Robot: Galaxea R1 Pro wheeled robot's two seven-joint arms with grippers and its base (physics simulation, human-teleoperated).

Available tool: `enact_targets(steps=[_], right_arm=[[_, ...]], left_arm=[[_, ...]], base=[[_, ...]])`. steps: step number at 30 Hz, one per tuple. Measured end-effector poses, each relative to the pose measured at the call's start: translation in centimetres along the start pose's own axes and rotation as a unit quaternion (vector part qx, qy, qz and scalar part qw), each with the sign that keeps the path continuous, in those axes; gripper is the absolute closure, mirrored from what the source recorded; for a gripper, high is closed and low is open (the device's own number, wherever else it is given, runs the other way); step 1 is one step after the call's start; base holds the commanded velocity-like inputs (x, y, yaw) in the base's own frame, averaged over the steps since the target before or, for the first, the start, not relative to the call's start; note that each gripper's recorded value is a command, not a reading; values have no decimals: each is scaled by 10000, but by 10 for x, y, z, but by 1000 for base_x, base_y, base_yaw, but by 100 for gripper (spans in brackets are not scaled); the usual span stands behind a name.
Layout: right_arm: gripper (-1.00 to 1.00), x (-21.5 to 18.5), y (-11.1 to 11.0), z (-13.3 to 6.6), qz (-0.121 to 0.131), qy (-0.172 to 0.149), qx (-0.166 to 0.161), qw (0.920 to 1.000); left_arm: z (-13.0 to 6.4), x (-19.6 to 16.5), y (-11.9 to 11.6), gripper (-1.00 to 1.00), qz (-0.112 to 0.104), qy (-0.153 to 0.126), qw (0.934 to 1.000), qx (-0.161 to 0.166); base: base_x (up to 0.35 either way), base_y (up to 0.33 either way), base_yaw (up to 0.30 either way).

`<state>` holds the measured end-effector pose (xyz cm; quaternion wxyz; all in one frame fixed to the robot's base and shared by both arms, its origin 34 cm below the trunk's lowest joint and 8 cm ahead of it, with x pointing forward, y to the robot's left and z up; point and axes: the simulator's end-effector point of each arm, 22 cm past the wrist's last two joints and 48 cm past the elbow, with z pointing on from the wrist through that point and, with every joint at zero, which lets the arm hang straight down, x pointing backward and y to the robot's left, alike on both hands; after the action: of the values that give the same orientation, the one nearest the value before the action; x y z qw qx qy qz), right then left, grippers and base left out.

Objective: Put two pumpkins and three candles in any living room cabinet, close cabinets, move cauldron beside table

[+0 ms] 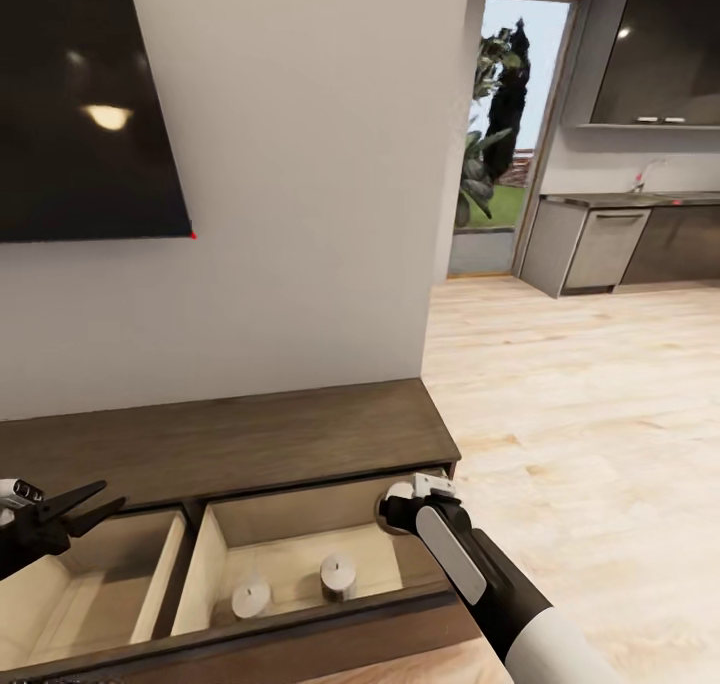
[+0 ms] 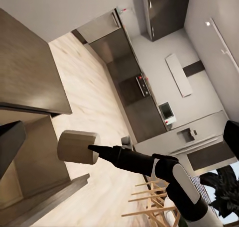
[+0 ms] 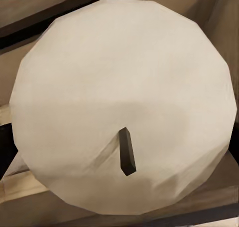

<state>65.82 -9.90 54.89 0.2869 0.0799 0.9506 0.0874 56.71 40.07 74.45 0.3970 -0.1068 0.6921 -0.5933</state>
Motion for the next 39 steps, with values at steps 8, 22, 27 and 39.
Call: enact_targets(steps=[8,22,27,39], right_arm=[[100,0,0,0,1,4,3,10000],[100,0,0,0,6,-8,-5,10000],[100,0,0,0,5,-7,-4,10000],[100,0,0,0,2,1,-3,10000]], left_arm=[[0,0,0,-100,-2,0,10000,-2],[0,0,0,-100,2,5,10000,-6],[0,0,0,-100,0,3,10000,0],[0,0,0,-100,-2,7,10000,-1]], base=[[-86,0,240],[68,-61,24],[80,-2,0],[5,76,202]])
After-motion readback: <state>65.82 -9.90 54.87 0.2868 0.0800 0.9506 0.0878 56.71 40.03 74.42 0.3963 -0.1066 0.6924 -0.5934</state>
